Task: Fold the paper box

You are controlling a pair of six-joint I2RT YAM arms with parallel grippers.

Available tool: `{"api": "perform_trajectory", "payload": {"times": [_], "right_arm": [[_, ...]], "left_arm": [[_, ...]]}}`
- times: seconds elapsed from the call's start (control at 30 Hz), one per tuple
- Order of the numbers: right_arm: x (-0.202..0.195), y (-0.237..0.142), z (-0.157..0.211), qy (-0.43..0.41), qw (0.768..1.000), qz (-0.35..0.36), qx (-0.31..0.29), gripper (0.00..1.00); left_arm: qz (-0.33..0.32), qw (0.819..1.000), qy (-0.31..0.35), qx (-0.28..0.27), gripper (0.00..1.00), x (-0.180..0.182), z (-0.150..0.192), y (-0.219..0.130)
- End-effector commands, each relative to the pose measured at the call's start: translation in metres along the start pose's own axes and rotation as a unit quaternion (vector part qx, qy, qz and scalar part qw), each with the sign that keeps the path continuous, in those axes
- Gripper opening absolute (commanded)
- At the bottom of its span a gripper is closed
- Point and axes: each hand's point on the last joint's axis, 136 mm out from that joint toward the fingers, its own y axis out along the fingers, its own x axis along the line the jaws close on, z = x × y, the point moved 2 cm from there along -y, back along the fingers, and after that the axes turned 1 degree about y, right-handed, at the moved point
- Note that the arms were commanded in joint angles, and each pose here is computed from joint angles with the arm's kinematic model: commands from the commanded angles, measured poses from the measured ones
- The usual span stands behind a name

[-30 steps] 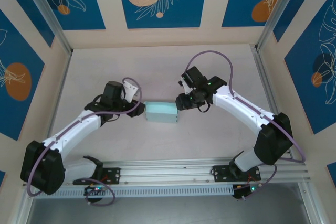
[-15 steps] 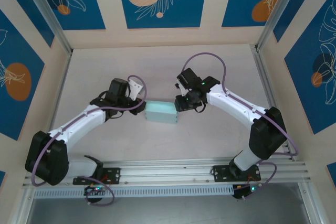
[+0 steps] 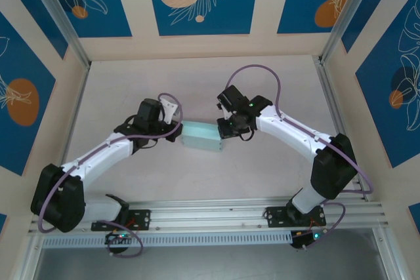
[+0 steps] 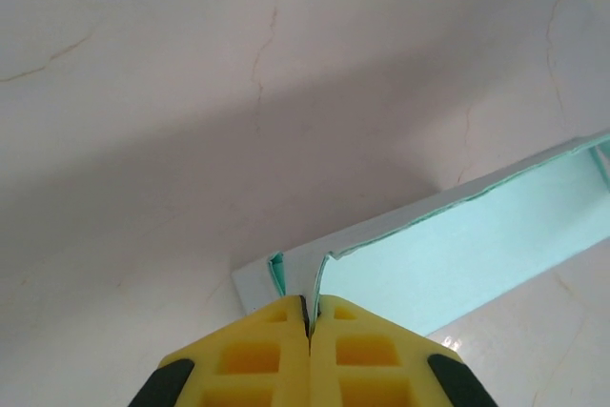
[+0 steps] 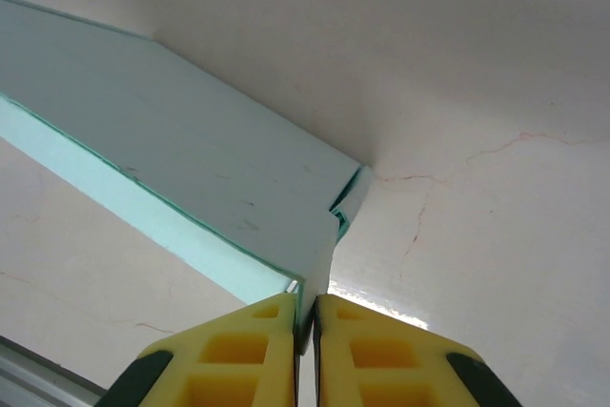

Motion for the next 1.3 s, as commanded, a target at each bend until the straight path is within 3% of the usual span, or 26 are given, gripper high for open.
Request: {"api": "perform_trajectory", "payload": {"times": [0.0,0.3,0.6,0.97,1.27], "right_arm": [[0.010,-0.005,-0.010,0.025,0.999,-0.002,-0.022,0.14],[0.014,-0.005,-0.021,0.069,0.997,-0.003,-0.043,0.11],[0.041,-0.010,-0.034,0.076,0.993,-0.078,-0.047,0.11],[0.019,0.007,-0.016,0.043,0.999,0.005,-0.023,0.07],[0.022,0.023,-0.005,0.042,0.999,-0.018,-0.008,0.06]], "left_arm": [[0.016,0.998,-0.021,-0.060,0.00,-0.016,-0.016,-0.008],[-0.005,0.997,-0.020,-0.071,0.00,-0.026,-0.008,-0.009],[-0.017,0.998,-0.015,-0.053,0.00,-0.029,0.006,0.000],[-0.025,0.998,-0.014,-0.058,0.00,-0.029,0.000,-0.003],[-0.029,0.998,-0.026,-0.058,0.00,-0.027,0.002,-0.003]]}}
